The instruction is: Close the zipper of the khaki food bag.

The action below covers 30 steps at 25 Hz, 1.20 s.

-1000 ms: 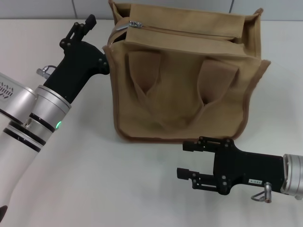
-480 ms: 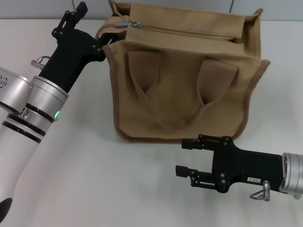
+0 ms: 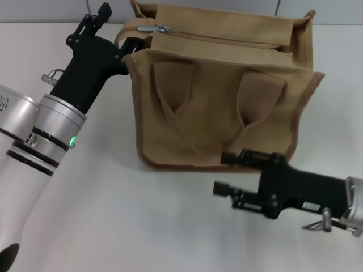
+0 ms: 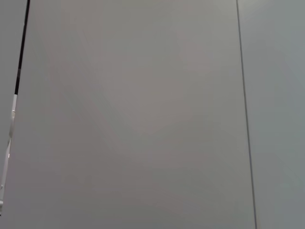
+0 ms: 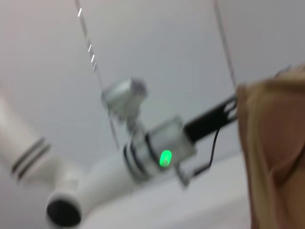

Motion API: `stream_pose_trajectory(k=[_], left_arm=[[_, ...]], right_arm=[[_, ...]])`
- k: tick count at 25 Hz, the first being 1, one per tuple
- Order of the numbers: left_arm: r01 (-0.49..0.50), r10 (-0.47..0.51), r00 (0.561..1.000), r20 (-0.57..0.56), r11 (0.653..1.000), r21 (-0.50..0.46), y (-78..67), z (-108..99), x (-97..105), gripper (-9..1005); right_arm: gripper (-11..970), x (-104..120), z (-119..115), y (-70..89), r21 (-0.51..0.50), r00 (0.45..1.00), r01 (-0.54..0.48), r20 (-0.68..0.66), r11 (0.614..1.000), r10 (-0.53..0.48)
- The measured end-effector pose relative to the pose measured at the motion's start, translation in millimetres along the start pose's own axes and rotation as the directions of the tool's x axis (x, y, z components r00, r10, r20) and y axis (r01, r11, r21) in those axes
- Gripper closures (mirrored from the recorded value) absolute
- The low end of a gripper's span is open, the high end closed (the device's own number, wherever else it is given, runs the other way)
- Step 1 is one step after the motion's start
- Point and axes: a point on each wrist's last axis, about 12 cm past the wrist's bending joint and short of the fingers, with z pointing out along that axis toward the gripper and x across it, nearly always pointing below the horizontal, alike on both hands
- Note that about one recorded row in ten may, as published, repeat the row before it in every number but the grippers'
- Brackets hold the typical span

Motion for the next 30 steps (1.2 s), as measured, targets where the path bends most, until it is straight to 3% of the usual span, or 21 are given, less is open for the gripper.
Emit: stream_pose_trajectory(k=[1,6,17,22,25,26,27,30], left_arm=[[0.015,-0.015,1.000,0.010,1.000,-0.002,-2.6,-1.4,-1.1,410],[0.028,-0.028,0.999,0.034,1.000,0.008,-6.7,-3.3,-3.9,419],[-0.062,0.058,0.996,0.065,0.996,0.070,-19.0,-5.3,-6.3,782],[-0.054,0.049,0.996,0.071,0.996,0.072,-21.4,-5.2,-7.1,925],[-0.053,0.048,0.996,0.073,0.996,0.078,-22.9,-4.9,-7.3,994],[-0.048,0.042,0.996,0.077,0.996,0.081,-24.4,-3.9,-8.0,994],[-0.048,0.042,0.996,0.077,0.996,0.081,-24.4,-3.9,-8.0,994],[-0.041,0.034,0.996,0.085,0.996,0.084,-26.7,-2.8,-9.3,994]], right_arm=[[294,-5.4,-5.4,0.9,0.020,0.997,-0.030,0.072,0.999,0.028],[294,-15.7,-18.1,6.3,0.016,0.981,-0.040,0.188,0.999,0.037],[294,-23.0,-24.9,10.8,0.012,0.961,-0.036,0.276,0.999,0.031],[294,-36.5,-26.6,10.2,-0.081,0.935,-0.134,0.320,0.988,0.153],[294,-54.7,-29.2,2.6,-0.175,0.910,-0.247,0.296,0.953,0.290],[294,-69.4,-31.0,-5.5,-0.227,0.878,-0.357,0.248,0.906,0.409],[294,-69.4,-31.0,-5.5,-0.227,0.878,-0.357,0.248,0.906,0.409],[294,-92.6,-30.8,-20.8,-0.273,0.789,-0.549,0.141,0.790,0.598]])
